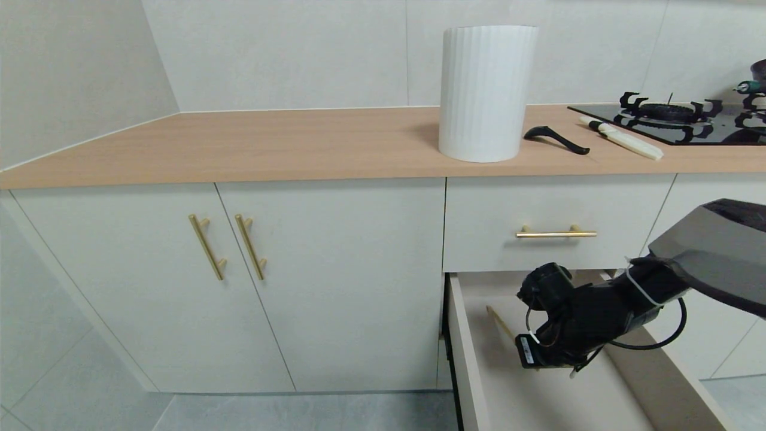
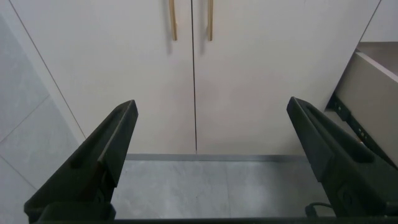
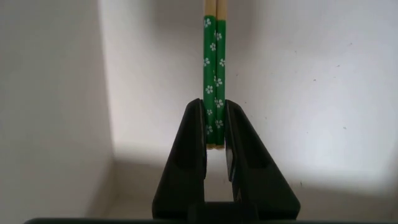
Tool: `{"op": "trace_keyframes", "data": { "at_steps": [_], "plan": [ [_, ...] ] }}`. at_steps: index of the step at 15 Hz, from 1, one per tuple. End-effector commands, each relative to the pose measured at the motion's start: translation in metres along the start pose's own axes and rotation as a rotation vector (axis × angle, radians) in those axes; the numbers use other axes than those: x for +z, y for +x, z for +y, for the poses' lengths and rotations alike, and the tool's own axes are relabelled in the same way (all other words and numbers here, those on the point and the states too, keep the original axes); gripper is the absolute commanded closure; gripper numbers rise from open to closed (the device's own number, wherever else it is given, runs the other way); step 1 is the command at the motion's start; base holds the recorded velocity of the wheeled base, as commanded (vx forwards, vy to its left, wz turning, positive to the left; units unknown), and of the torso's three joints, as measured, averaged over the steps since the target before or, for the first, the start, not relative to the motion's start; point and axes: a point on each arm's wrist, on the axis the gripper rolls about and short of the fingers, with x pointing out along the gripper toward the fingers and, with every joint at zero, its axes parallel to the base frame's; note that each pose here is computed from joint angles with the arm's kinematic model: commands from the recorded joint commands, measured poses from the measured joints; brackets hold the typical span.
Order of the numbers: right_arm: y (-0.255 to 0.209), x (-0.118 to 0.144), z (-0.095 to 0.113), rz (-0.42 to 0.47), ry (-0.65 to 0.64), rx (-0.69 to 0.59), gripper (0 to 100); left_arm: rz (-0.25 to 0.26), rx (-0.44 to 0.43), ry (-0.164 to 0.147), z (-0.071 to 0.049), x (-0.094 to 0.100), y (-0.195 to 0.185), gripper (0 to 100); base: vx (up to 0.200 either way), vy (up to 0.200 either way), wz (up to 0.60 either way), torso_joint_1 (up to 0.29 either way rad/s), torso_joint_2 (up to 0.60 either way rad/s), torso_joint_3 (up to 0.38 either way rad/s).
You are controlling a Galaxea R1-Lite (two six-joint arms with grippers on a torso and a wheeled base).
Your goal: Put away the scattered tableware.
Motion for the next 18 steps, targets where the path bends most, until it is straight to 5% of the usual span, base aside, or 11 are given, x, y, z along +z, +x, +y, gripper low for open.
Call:
{"op": "trace_keyframes", "data": {
  "at_steps": [1, 8, 9, 18],
  "plan": [
    [0.021, -0.006, -0.001, 0.034, -0.005, -0.022, 100, 0.000, 0.001, 0.000, 0.000, 0.000, 0.000, 0, 0.000, 0.000, 0.00, 0.000, 0.00, 0.000],
    [0.025, -0.005, -0.002, 0.023, -0.002, -0.023, 100, 0.000, 0.001, 0.000, 0.000, 0.000, 0.000, 0, 0.000, 0.000, 0.00, 0.000, 0.00, 0.000],
    [0.025, -0.005, -0.002, 0.023, -0.002, -0.023, 0, 0.000, 0.000, 0.000, 0.000, 0.000, 0.000, 0, 0.000, 0.000, 0.00, 0.000, 0.00, 0.000],
    [-0.009, -0.001, -0.001, -0.036, -0.001, 0.005, 0, 0.000, 0.000, 0.000, 0.000, 0.000, 0.000, 0, 0.000, 0.000, 0.00, 0.000, 0.00, 0.000]
  ]
}}
